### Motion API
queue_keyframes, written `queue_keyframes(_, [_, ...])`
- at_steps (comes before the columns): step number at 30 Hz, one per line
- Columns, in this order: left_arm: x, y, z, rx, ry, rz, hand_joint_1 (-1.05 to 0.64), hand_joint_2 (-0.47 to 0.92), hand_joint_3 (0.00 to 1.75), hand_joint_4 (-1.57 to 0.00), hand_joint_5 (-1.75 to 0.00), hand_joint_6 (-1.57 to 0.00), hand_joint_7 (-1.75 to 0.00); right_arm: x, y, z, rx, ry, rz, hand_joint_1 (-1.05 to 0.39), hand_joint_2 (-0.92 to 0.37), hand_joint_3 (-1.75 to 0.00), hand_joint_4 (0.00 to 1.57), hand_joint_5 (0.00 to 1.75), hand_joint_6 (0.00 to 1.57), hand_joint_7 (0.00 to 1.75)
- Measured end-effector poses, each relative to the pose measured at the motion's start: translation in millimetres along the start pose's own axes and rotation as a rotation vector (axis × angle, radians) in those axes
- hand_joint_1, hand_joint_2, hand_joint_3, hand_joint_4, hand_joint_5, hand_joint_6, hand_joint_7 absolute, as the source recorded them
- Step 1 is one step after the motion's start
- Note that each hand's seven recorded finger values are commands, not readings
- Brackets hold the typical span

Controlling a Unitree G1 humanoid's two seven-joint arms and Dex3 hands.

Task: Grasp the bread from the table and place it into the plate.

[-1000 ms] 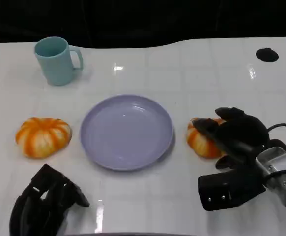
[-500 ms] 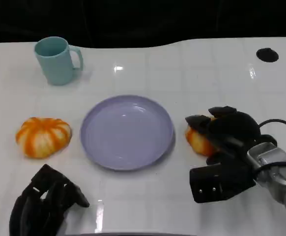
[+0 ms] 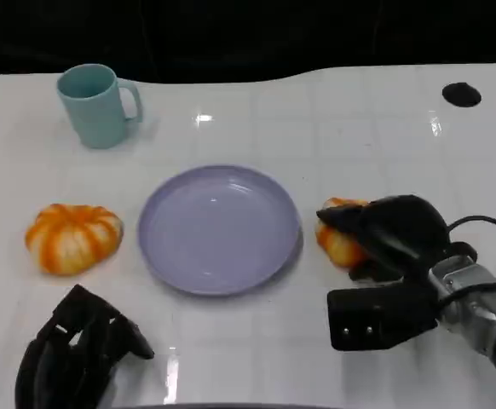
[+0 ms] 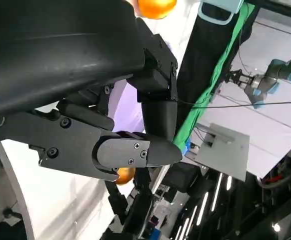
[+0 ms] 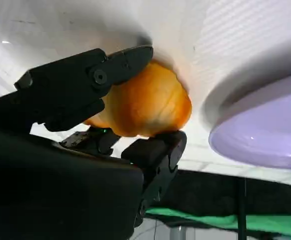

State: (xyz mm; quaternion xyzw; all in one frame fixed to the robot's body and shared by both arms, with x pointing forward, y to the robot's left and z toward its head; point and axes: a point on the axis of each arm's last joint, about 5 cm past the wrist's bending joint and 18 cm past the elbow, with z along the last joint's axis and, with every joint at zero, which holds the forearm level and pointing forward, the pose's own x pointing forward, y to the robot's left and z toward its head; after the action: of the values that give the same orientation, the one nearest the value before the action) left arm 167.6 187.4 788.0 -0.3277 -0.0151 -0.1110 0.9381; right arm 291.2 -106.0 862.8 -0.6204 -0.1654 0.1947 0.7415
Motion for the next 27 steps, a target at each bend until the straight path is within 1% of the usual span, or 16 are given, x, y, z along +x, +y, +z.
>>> queue_keyframes(1, [-0.1,0.0,0.2,0.002,0.000,-0.001,-0.59,0.92,0.31,-0.65,-1.75,-0.49,-1.58,-0.8,0.8,0.4,0.009,-0.019,-0.042,-0.19,-0.90,-0.08,1.06,0.86,1.27,0.05])
queue_keyframes(2, [-0.2,-0.2,0.4,0.005,0.000,-0.002,-0.59,0.92,0.31,-0.65,-1.75,-0.48,-1.59,-1.4,1.5,1.0,0.019,-0.041,-0.083,-0.17,-0.90,-0.10,0.94,1.22,1.33,0.07])
queue_keyframes(3, [-0.1,-0.4,0.8,0.009,0.000,-0.004,-0.59,0.92,0.31,-0.65,-1.75,-0.48,-1.60,-2.1,2.3,1.3,0.021,-0.059,-0.118,-0.16,-0.86,-0.24,0.83,1.48,1.25,0.37])
queue_keyframes(4, [0.1,-0.8,1.1,0.014,0.000,-0.005,-0.60,0.92,0.31,-0.65,-1.75,-0.48,-1.60,-3.2,3.5,1.2,0.019,-0.079,-0.155,-0.16,-0.78,-0.44,0.78,1.61,1.02,0.87])
queue_keyframes(5, [-0.1,-0.8,1.2,0.016,-0.001,-0.005,-0.60,0.92,0.31,-0.65,-1.75,-0.47,-1.60,-4.1,4.5,1.4,0.021,-0.095,-0.184,-0.16,-0.67,-0.70,0.74,1.69,0.82,1.30])
queue_keyframes(7, [-0.6,-0.9,1.1,0.018,-0.001,-0.005,-0.60,0.92,0.29,-0.65,-1.75,-0.47,-1.62,-5.6,6.1,1.6,0.029,-0.120,-0.223,-0.17,-0.59,-0.86,0.70,1.73,0.67,1.56])
queue_keyframes(8, [-0.8,-0.9,1.1,0.019,-0.001,-0.005,-0.60,0.92,0.28,-0.65,-1.75,-0.47,-1.62,-6.0,6.7,1.2,0.026,-0.125,-0.230,-0.18,-0.58,-0.88,0.70,1.74,0.64,1.60])
queue_keyframes(11, [-1.1,-0.8,1.0,0.019,-0.002,-0.004,-0.60,0.92,0.28,-0.65,-1.75,-0.47,-1.63,-5.6,6.7,0.3,0.011,-0.123,-0.246,-0.16,-0.52,-0.90,0.72,1.75,0.64,1.61])
queue_keyframes(13, [-1.3,-0.9,0.9,0.019,-0.001,-0.004,-0.61,0.92,0.28,-0.65,-1.75,-0.46,-1.63,-3.9,5.5,1.0,0.007,-0.126,-0.248,-0.16,-0.47,-0.98,0.74,1.75,0.67,1.57])
queue_keyframes(15, [-1.2,-1.0,1.0,0.019,-0.002,-0.005,-0.61,0.92,0.27,-0.65,-1.75,-0.46,-1.63,-2.7,4.2,0.9,0.005,-0.127,-0.252,-0.16,-0.46,-1.01,0.75,1.75,0.68,1.57])
queue_keyframes(18, [-1.3,-1.0,1.0,0.020,-0.002,-0.005,-0.61,0.92,0.28,-0.65,-1.75,-0.46,-1.64,-2.2,3.5,1.4,0.023,-0.126,-0.260,-0.12,-0.44,-1.07,0.75,1.75,0.64,1.62])
queue_keyframes(20, [-1.7,-1.0,0.9,0.021,-0.002,-0.005,-0.61,0.92,0.27,-0.65,-1.75,-0.45,-1.64,-1.5,2.7,2.3,0.053,-0.116,-0.275,-0.10,-0.41,-1.08,0.75,1.75,0.63,1.66])
queue_keyframes(22, [-2.1,-1.0,0.8,0.022,-0.002,-0.004,-0.60,0.92,0.27,-0.65,-1.75,-0.45,-1.64,-0.9,1.4,2.3,0.080,-0.104,-0.294,-0.08,-0.42,-1.08,0.78,1.75,0.64,1.68])
queue_keyframes(24, [-2.8,-0.8,0.6,0.021,-0.001,-0.002,-0.60,0.92,0.28,-0.65,-1.75,-0.45,-1.64,0.2,-1.3,3.1,0.140,-0.094,-0.339,-0.08,-0.45,-1.09,0.81,1.75,0.66,1.71])
queue_keyframes(25, [-3.2,-0.8,0.5,0.021,0.000,-0.001,-0.60,0.92,0.28,-0.64,-1.75,-0.45,-1.64,1.3,-3.4,3.8,0.171,-0.098,-0.362,-0.08,-0.46,-1.09,0.83,1.75,0.67,1.71])
queue_keyframes(27, [-3.9,-0.7,0.3,0.022,0.001,0.000,-0.60,0.92,0.28,-0.64,-1.75,-0.45,-1.64,5.7,-10.2,6.7,0.220,-0.120,-0.406,-0.09,-0.45,-1.12,0.87,1.75,0.73,1.65])
